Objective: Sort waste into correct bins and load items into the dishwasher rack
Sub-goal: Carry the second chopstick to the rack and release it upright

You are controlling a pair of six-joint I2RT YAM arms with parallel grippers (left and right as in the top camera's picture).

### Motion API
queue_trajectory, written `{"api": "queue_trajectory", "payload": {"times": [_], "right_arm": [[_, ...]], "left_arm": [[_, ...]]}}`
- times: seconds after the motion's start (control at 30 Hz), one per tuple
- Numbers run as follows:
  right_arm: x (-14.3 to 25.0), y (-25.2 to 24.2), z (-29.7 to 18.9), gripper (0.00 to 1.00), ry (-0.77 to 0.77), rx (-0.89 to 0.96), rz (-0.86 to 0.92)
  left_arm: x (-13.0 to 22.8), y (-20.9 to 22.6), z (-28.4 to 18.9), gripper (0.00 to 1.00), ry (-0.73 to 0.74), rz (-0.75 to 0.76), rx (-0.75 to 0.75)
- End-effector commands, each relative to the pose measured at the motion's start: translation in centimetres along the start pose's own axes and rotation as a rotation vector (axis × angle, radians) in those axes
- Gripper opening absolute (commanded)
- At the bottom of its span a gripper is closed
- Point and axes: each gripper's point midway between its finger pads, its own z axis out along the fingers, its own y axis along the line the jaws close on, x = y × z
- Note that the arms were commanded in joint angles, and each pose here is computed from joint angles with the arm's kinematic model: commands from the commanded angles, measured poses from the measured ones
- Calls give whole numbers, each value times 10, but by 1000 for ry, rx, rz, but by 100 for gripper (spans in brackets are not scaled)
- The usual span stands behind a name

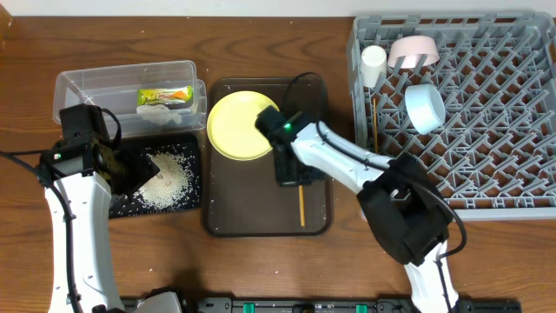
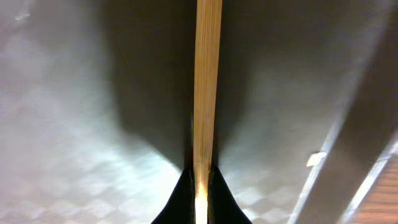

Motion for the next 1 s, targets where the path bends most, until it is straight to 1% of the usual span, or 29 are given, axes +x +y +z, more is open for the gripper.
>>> {"api": "queue_trajectory", "payload": {"times": [0.0,0.13,0.27,0.37,0.43,0.53,0.7,0.83,0.97], "right_arm": [[-17,-15,-27,1,-58,-30,-47],[-35,-34,-76,1,-169,-91,-77],[-48,-63,-134,1,-310,-132,-142],[-51,-92,-163,1,-377,-132,-145],[-53,-115,-172,1,-393,-114,-126],[-55,-149,-168,1,-361,-86,-77],[-56,-177,-142,1,-287,-56,-51],[-58,-182,-119,1,-227,-44,-38],[-65,-180,-101,5,-200,-40,-39]], "left_arm": [[2,3,2,85,6,-13,-10],[2,3,2,85,6,-13,-10],[2,3,2,85,6,-13,-10],[2,3,2,85,6,-13,-10],[2,3,2,85,6,-14,-10],[2,3,2,85,6,-14,-10],[2,3,2,85,6,-13,-10],[2,3,2,85,6,-13,-10],[2,3,2,85,6,-13,-10]]}}
